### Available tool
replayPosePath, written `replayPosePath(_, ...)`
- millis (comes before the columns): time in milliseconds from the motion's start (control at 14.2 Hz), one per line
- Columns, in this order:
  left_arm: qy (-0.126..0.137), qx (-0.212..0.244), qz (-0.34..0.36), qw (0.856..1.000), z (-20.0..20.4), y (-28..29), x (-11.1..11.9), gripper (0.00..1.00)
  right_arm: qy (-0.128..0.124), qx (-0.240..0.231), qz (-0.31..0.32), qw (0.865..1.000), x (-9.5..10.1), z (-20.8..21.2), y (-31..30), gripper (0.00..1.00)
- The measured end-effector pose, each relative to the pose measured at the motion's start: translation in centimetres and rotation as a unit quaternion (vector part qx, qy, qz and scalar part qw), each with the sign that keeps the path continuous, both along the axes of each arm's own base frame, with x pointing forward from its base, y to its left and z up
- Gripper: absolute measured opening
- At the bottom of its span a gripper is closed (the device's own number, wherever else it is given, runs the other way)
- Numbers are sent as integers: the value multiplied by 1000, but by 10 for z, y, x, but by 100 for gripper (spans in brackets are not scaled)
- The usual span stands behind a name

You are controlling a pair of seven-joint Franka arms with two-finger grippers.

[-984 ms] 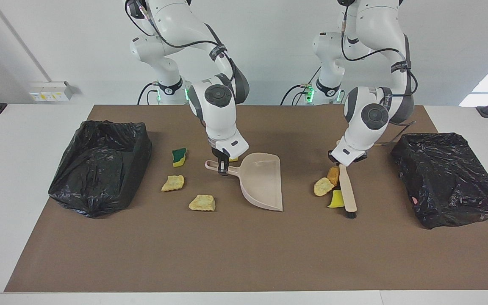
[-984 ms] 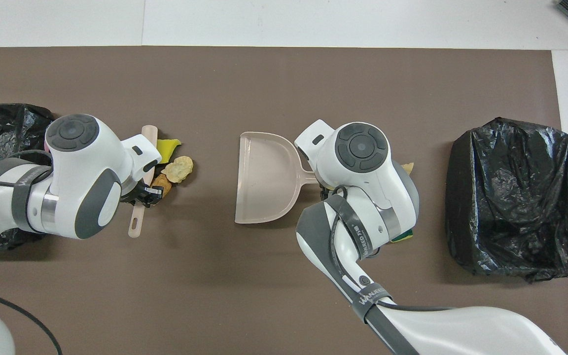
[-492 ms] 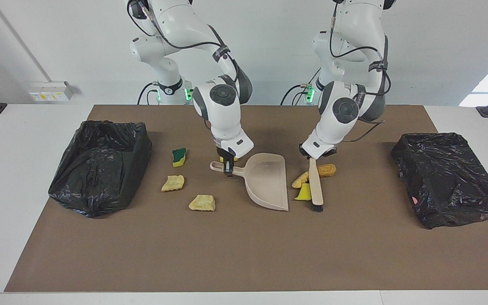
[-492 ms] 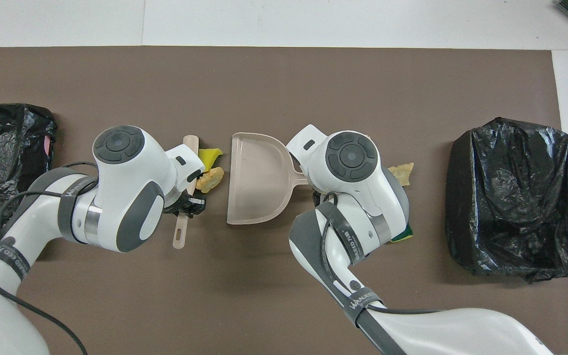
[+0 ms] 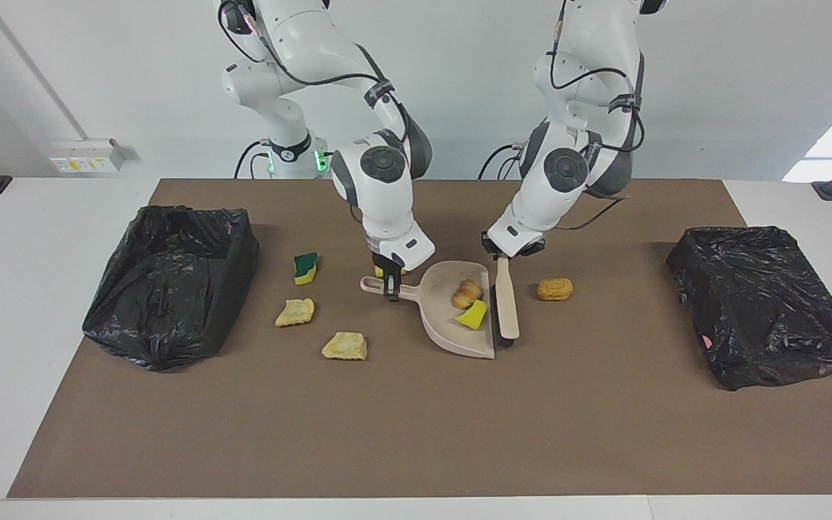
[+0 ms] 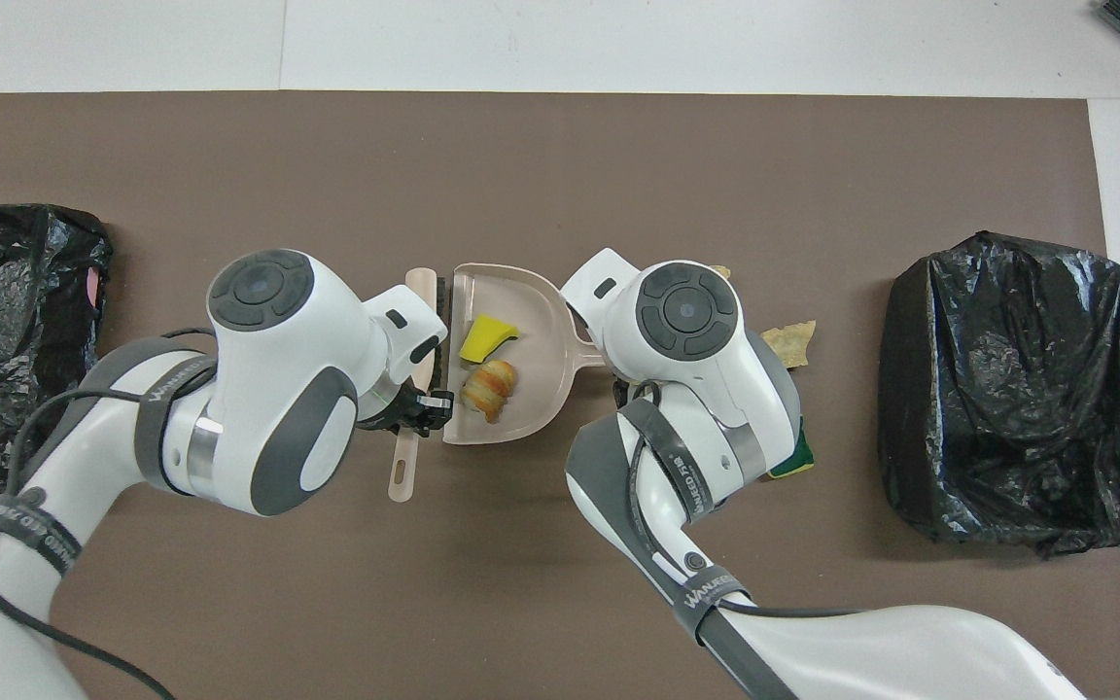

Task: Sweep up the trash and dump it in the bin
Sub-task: 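Sweep the debris into the dustpan with the brush in the left gripper, then sweep the remaining bread chunk into the dustpan with the left gripper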

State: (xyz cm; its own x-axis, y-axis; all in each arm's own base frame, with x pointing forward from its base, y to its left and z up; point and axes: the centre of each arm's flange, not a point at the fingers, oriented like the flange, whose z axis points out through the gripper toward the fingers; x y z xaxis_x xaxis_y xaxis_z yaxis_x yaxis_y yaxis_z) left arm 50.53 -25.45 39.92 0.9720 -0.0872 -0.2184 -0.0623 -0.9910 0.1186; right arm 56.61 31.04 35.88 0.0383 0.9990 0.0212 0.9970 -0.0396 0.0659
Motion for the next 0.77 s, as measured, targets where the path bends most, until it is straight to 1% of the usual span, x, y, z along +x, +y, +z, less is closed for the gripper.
replayPosePath(70,7,0,15,1000,19,21,3,26,0,0,0,1000,0,0,0,33)
replayPosePath(141,21,2,34,999,37,46,4,26,0,0,0,1000,0,0,0,33)
replayPosePath(211,44,8,62,997,50,75,0,26,0,0,0,1000,0,-1,0,33)
replayPosePath(352,89,25,135,987,63,126,-9,26,1,0,0,1000,0,-1,0,33)
replayPosePath(422,102,30,161,981,61,146,-14,26,1,0,0,1000,0,-1,0,33)
replayPosePath(562,124,36,191,973,43,171,-31,26,1,-1,0,1000,0,-1,0,33)
replayPosePath(773,126,39,215,968,11,184,-55,26,1,-2,13,1000,1,-2,-1,33)
